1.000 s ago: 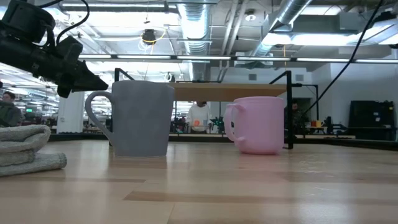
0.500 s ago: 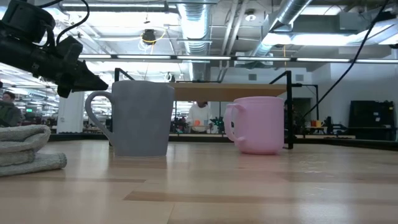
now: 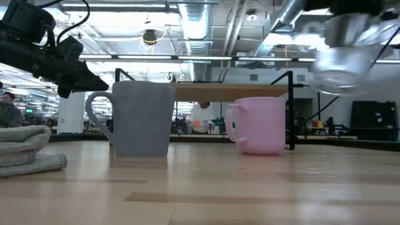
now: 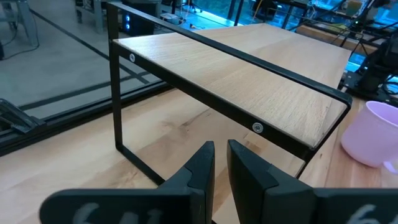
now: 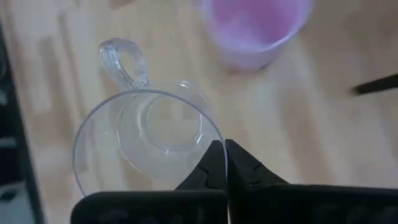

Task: Stack small to large cups/mugs on shelf
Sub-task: Put the transparent mug on the shelf

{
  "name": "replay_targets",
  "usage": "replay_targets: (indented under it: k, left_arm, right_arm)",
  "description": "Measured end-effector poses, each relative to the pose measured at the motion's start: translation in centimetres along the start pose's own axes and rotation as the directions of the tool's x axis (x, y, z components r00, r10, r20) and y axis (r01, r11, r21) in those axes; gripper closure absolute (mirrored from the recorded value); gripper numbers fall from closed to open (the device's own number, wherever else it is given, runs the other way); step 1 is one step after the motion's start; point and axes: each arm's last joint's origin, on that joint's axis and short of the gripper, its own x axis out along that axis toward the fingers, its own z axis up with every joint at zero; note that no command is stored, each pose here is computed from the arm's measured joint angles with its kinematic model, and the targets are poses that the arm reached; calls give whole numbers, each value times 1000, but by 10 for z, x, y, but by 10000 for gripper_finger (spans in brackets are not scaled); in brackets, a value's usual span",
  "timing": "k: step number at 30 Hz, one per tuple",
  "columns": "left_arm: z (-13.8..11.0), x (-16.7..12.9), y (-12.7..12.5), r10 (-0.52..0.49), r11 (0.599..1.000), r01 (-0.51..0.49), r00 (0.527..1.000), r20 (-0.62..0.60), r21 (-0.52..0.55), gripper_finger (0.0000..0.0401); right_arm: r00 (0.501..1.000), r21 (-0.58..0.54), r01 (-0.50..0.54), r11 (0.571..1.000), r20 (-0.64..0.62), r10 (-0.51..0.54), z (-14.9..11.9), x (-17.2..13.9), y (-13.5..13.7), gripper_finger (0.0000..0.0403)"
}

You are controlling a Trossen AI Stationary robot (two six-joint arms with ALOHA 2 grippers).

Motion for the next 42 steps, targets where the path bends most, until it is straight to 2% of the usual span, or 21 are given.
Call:
replay_targets:
  k: [7,13,17,21,24,29,32,36,42]
  left_arm:
    - [0,0,0,0,1000,0,1000,0,3,368]
    - [0,0,0,0,1000,0,1000,0,6,368]
    - [0,0,0,-1,1000,1,1000,0,5,368]
    - [0,0,0,1,1000,-1,1000,-1,1,368]
    - [0,0,0,0,1000,0,1000,-1,0,368]
    - [0,0,0,0,999,0,1000,-1,-32,368]
    - [0,0,0,1,998,-1,1000,-1,-63,368]
    - [0,0,0,5,998,-5,1000,0,-65,368]
    - [0,0,0,8,1000,-8,1000,1,-22,368]
  right_arm:
    - [995,95,81,992,55,-86,22,-23,-49,400]
    - [976,104,118,987,173,-135,57,-70,-71,401]
    - [965,82,179,980,177,-191,80,-105,-88,401]
    - [961,46,249,967,115,-252,100,-122,-114,401]
    - [965,24,261,965,33,-262,109,-123,-137,401]
    - [978,-28,207,978,-30,-208,125,-118,-166,401]
    - [977,-64,197,978,-74,-202,134,-115,-174,401]
    - [985,-61,160,985,-52,-163,149,-107,-182,401]
    - [987,-57,147,988,-63,-150,166,-99,-191,401]
